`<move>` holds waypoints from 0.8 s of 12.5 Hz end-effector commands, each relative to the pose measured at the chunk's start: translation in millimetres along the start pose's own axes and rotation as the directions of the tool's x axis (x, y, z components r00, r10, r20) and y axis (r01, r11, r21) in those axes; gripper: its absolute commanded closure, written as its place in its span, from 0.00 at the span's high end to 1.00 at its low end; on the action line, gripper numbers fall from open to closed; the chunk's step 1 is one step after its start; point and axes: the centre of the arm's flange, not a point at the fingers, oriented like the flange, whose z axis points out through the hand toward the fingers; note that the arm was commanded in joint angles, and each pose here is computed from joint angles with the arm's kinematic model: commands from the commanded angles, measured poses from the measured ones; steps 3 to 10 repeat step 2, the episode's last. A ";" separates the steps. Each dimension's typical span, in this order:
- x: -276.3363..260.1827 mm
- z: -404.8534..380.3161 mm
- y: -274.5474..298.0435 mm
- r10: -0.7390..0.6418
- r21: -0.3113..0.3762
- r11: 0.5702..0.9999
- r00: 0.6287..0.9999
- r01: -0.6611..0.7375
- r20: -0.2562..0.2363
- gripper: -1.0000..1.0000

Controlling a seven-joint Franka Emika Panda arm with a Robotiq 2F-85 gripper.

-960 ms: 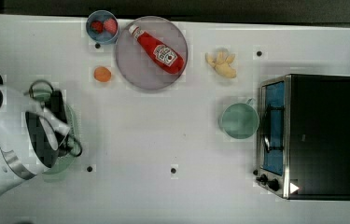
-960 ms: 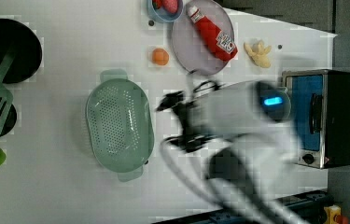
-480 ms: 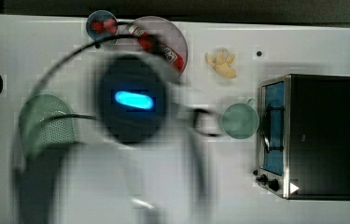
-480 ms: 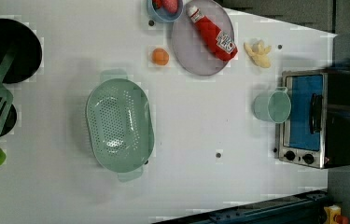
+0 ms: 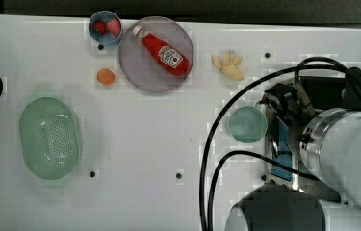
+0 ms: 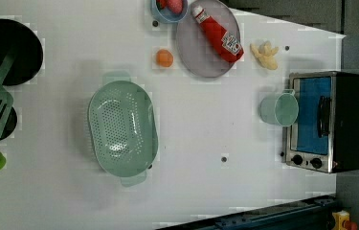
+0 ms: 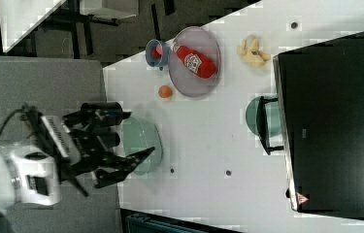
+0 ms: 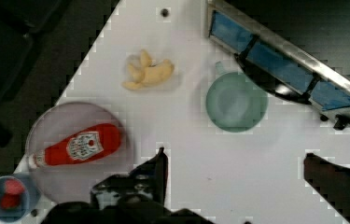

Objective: Drag strainer right to left.

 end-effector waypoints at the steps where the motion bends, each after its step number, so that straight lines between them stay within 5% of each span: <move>1: -67.5 47.9 -68.9 -0.269 -0.084 0.958 0.961 0.273 0.061 1.00; 10: -67.6 48.5 -69.3 -0.269 -0.086 0.958 0.961 0.273 0.062 1.00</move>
